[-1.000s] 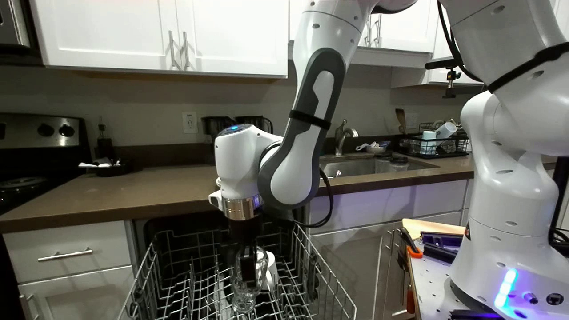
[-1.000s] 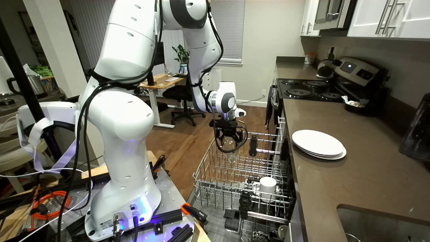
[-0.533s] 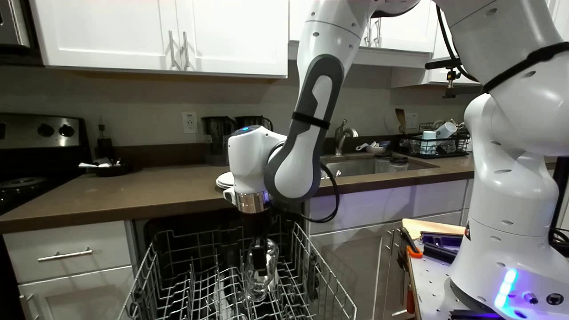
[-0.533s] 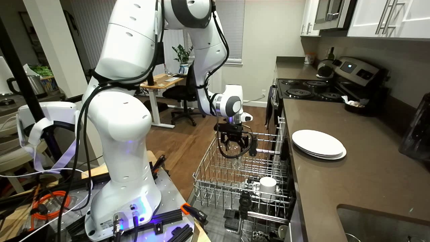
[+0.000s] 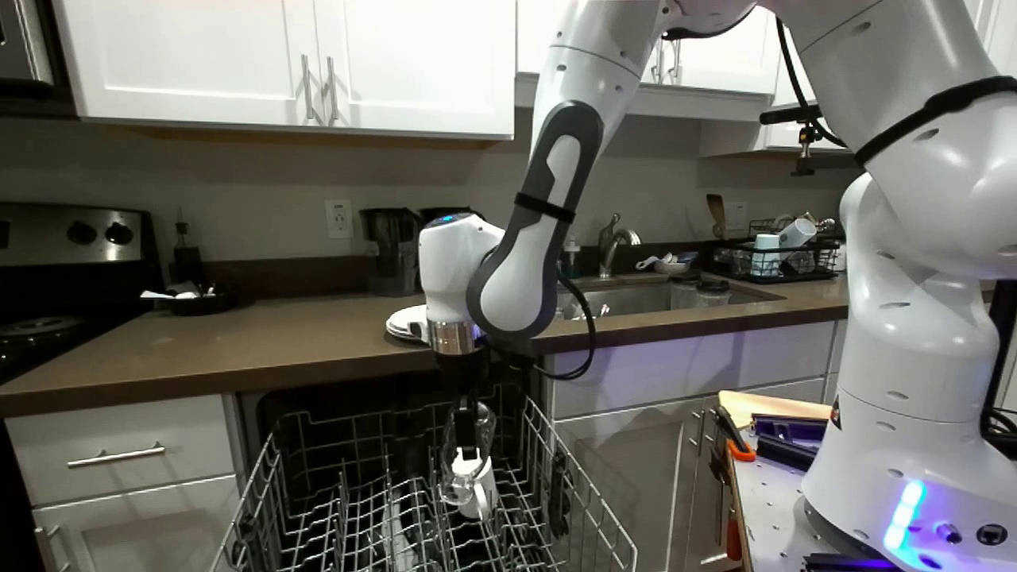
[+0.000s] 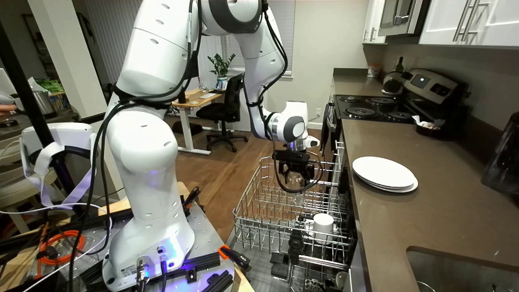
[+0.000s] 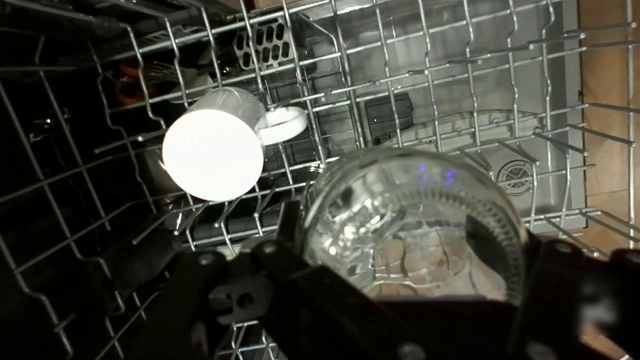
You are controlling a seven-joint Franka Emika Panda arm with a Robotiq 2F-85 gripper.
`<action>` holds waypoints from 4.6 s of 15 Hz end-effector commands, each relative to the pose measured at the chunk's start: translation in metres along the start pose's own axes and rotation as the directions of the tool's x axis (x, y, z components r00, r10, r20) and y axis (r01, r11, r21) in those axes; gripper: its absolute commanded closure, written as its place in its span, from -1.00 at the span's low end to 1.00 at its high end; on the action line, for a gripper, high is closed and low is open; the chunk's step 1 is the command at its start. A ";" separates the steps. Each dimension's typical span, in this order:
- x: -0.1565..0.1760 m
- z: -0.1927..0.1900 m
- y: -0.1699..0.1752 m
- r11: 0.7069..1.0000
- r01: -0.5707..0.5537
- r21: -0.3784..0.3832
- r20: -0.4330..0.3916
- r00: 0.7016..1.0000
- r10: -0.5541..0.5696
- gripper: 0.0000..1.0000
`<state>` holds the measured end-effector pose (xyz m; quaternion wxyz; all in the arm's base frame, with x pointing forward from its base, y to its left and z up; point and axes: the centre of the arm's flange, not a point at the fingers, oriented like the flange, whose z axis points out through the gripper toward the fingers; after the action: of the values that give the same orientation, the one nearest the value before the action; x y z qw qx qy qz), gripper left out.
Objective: Move the bottle closer to the cup in the dishwasher
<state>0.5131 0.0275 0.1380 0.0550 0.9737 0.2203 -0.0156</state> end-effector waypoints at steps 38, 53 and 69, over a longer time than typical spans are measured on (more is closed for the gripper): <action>0.071 0.090 0.022 0.984 0.136 0.113 0.101 0.984 -0.147 -0.23; 0.073 0.112 0.020 0.980 0.138 0.145 0.191 0.968 -0.165 -0.23; 0.067 0.121 0.022 0.980 0.121 0.159 0.230 0.960 -0.156 -0.94</action>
<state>0.5822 0.0248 0.0111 0.0215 0.9518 0.2746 -0.1351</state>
